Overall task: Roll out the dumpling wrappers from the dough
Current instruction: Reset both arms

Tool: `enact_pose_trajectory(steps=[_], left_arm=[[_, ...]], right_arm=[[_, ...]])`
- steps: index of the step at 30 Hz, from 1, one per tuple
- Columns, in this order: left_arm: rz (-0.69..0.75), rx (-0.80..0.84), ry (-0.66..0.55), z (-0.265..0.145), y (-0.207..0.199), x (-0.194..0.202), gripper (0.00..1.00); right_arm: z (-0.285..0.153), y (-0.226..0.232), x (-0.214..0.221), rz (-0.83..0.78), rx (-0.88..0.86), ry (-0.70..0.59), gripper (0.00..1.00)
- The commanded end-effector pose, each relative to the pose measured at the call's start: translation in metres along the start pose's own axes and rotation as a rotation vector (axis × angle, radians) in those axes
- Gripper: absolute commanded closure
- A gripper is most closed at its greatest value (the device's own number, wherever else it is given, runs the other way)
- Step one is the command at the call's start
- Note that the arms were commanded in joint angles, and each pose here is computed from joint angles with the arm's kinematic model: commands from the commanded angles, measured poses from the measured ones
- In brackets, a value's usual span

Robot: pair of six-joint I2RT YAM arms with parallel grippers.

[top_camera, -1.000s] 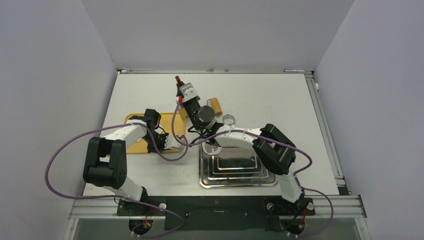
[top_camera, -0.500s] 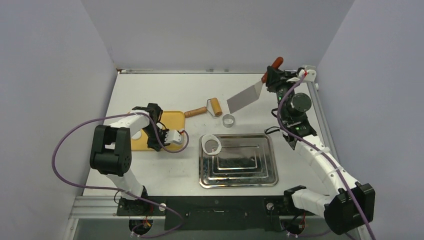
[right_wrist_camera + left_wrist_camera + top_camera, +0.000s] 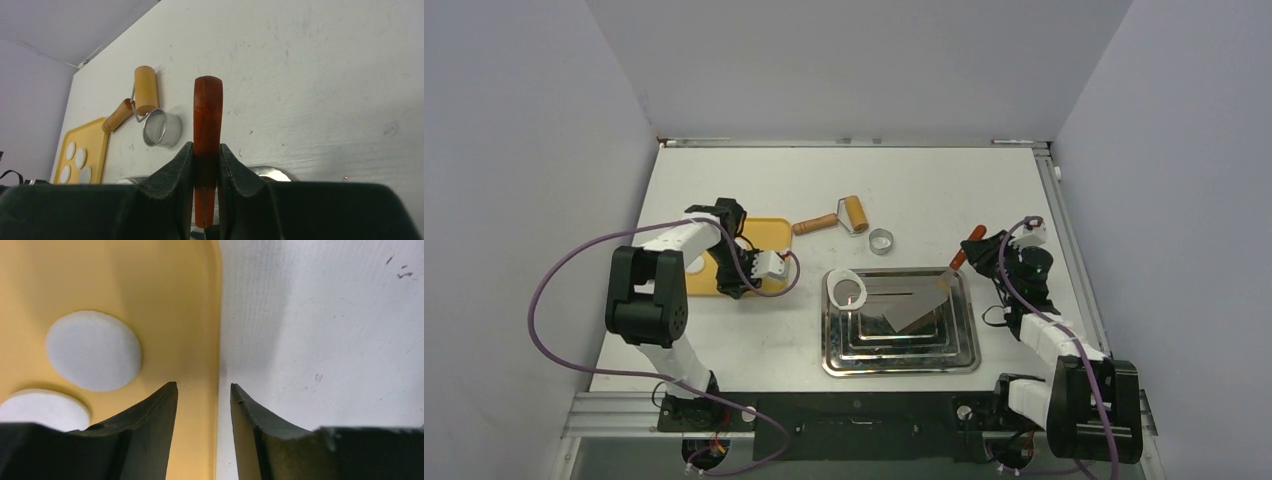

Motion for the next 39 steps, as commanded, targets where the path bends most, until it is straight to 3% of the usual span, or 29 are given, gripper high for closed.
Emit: enact_pose_trajectory(steps=[1,5,6,7,8,12,17,23,29,35,39], left_arm=[[0.035,-0.130,-0.133,-0.041,0.013,-0.023,0.55],[0.046,-0.180,-0.249,-0.067,0.011,-0.041,0.39],[0.044,-0.186,-0.289,-0.074,0.009,-0.047,0.26],[0.039,-0.193,-0.333,-0.081,0.007,-0.054,0.05],[0.031,-0.206,-0.376,-0.088,0.006,-0.059,0.03],[-0.118,-0.273,-0.614,-0.118,0.007,-0.083,0.04],[-0.588,-0.426,-0.973,-0.158,0.028,-0.073,0.04],[-1.006,-0.760,-1.040,-0.139,0.034,-0.039,0.04],[-1.093,-1.065,-1.059,-0.096,0.012,-0.002,0.04],[-1.040,-1.385,-1.134,-0.077,-0.014,0.020,0.04],[-0.980,-1.376,-1.179,-0.068,-0.023,0.010,0.04]], right_arm=[[0.004,0.012,-0.023,-0.026,-0.138,-0.114,0.80],[0.002,-0.003,-0.025,-0.037,-0.023,-0.122,0.50],[0.001,-0.009,-0.028,-0.059,0.032,-0.128,0.44],[-0.001,-0.012,-0.030,-0.075,0.069,-0.125,0.40],[-0.003,-0.015,-0.030,-0.088,0.111,-0.114,0.38],[-0.019,-0.017,-0.048,-0.168,0.231,-0.141,0.32],[-0.043,-0.020,-0.091,-0.343,0.463,-0.277,0.25],[-0.046,-0.024,-0.109,-0.638,0.613,-0.388,0.25],[-0.039,-0.025,-0.095,-0.695,0.501,-0.477,0.26],[-0.031,-0.019,-0.072,-0.734,0.318,-0.490,0.26],[-0.032,-0.018,-0.060,-0.690,0.254,-0.490,0.27]])
Point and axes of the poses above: each gripper's point midway between its finger pads, its own z axis out along the fingers, its own y axis along the line the jaws close on, x = y × z, the point moved 6 cm from there along -z, back along the fingers, and after that the axes turned 4 degrees about -z, right-handed, at the moved point
